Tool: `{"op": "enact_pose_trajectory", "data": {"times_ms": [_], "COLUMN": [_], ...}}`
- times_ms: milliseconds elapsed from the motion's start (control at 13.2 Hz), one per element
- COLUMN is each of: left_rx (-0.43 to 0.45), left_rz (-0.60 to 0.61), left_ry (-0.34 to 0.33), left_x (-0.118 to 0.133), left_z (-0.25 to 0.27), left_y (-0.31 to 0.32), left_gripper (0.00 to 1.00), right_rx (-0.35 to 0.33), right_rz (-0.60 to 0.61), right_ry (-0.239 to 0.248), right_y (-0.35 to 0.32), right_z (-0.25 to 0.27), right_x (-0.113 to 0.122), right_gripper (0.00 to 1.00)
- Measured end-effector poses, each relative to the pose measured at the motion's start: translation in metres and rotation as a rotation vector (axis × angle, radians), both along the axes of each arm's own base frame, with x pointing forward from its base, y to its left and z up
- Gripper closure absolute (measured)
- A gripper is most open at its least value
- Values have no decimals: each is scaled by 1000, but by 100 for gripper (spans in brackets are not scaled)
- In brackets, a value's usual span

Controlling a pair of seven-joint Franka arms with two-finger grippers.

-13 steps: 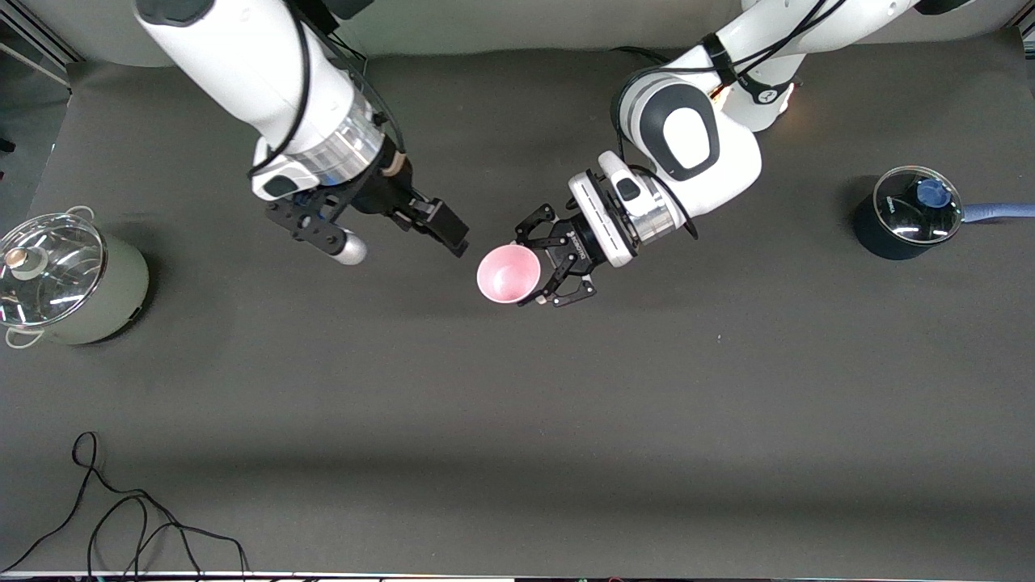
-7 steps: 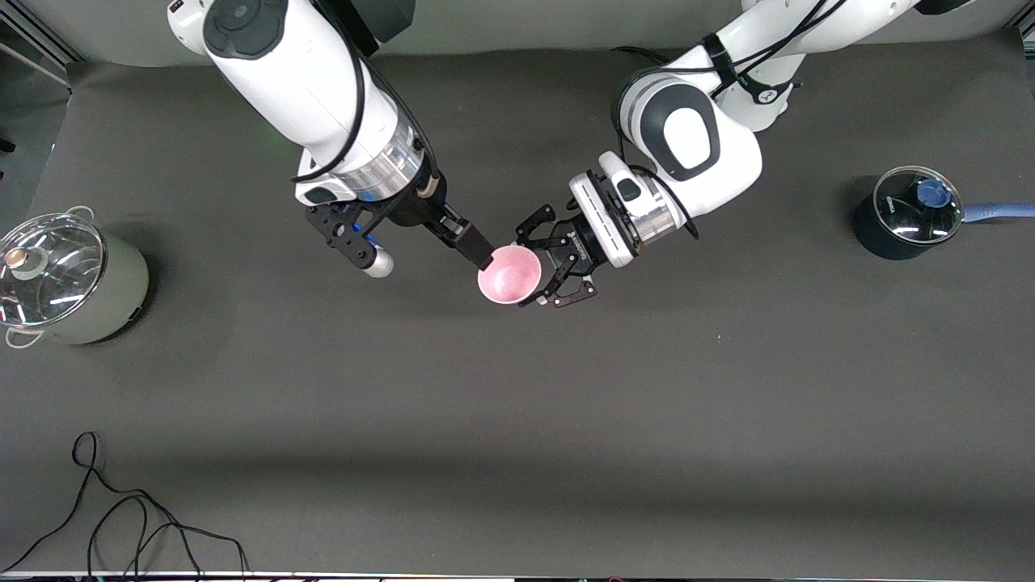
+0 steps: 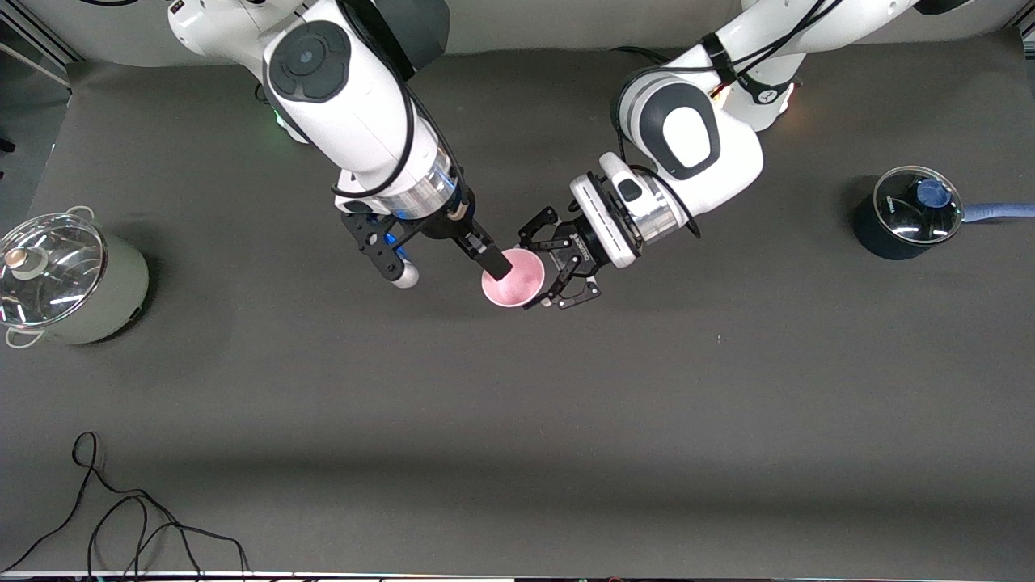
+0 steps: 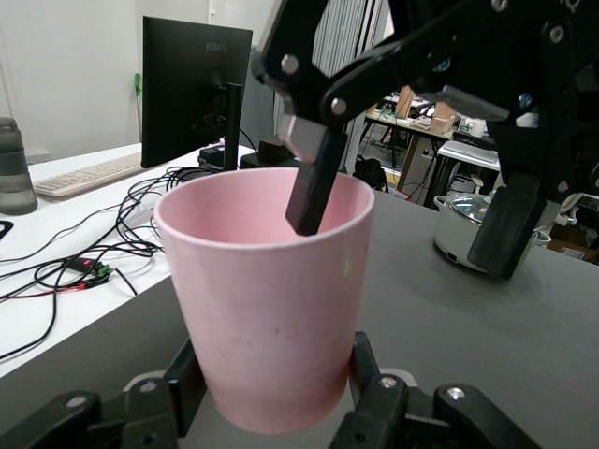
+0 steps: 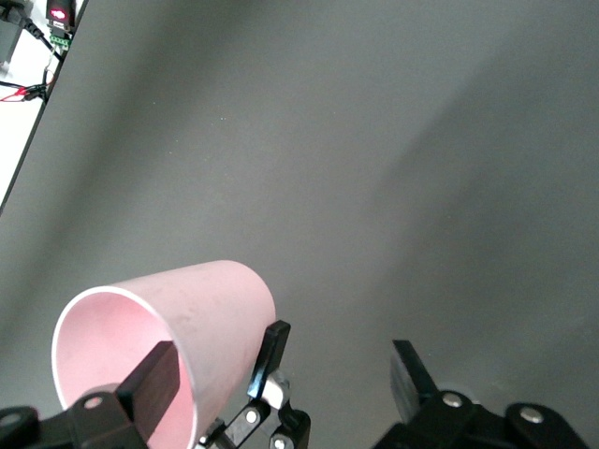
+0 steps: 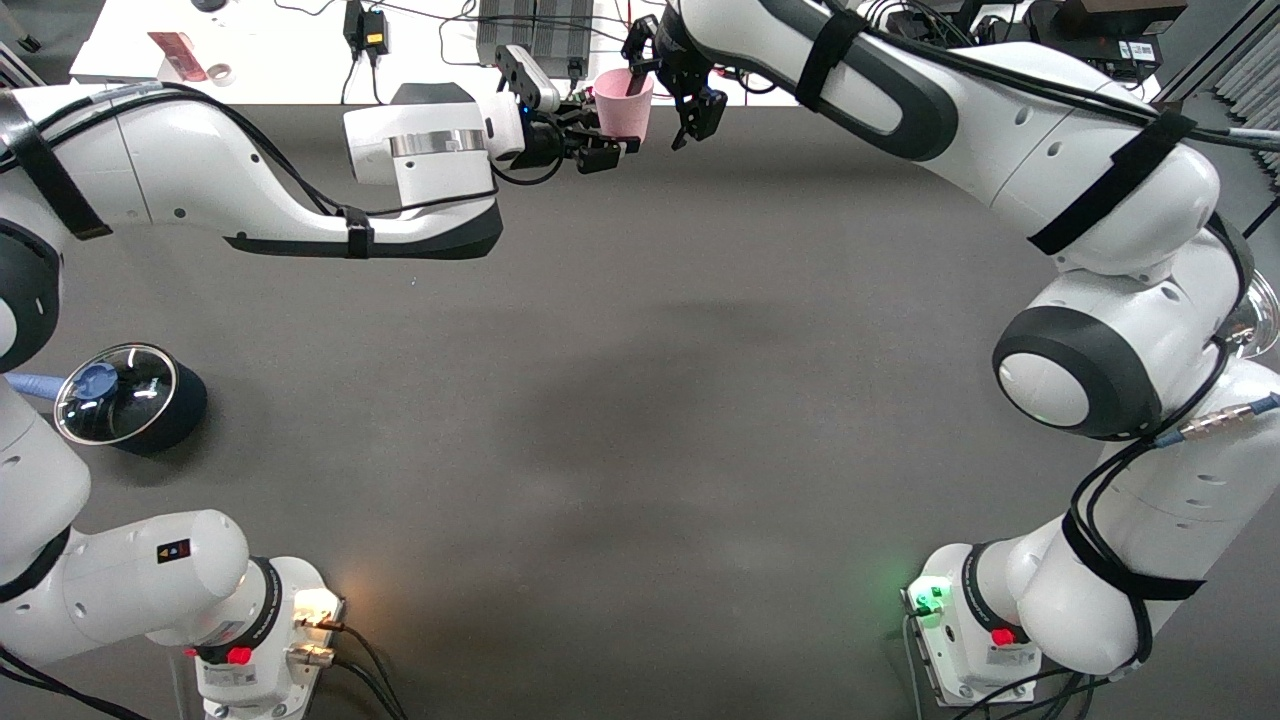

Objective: Transfer pink cup from left to right arm
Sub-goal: 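Grip the cup rim with the right gripper while the left gripper opens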

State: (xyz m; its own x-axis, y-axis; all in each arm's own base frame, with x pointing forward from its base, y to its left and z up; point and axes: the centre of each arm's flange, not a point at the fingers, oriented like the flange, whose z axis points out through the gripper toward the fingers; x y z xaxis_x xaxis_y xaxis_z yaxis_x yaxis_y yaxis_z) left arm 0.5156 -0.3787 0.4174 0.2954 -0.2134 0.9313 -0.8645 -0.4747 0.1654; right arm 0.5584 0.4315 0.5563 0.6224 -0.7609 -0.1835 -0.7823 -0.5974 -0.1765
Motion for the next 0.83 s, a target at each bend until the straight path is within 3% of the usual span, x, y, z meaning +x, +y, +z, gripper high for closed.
{"op": "enact_pose_trajectory", "data": {"times_ms": [76, 151, 378, 453, 680, 831], "left_rx": [0, 1, 4, 4, 5, 11], "left_rz": [0, 1, -3, -5, -15, -19], "left_ry": [0, 0, 1, 1, -2, -15], "left_x": [0, 0, -2, -3, -6, -6], "left_z": [0, 0, -1, -1, -1, 0], "left_y": [0, 0, -1, -2, -7, -7], "left_gripper": [35, 35, 35, 35, 35, 35], "right_rx": [-2, -4, -7, -5, 4, 3], "right_rz": [0, -1, -1, -2, -4, -2], "right_ry": [2, 5, 8, 6, -7, -6], "right_y": [0, 1, 3, 3, 4, 4], "right_z": [-2, -4, -12, -11, -8, -8], "right_x": [1, 1, 5, 5, 6, 6], "right_gripper": [0, 10, 48, 56, 89, 92]}}
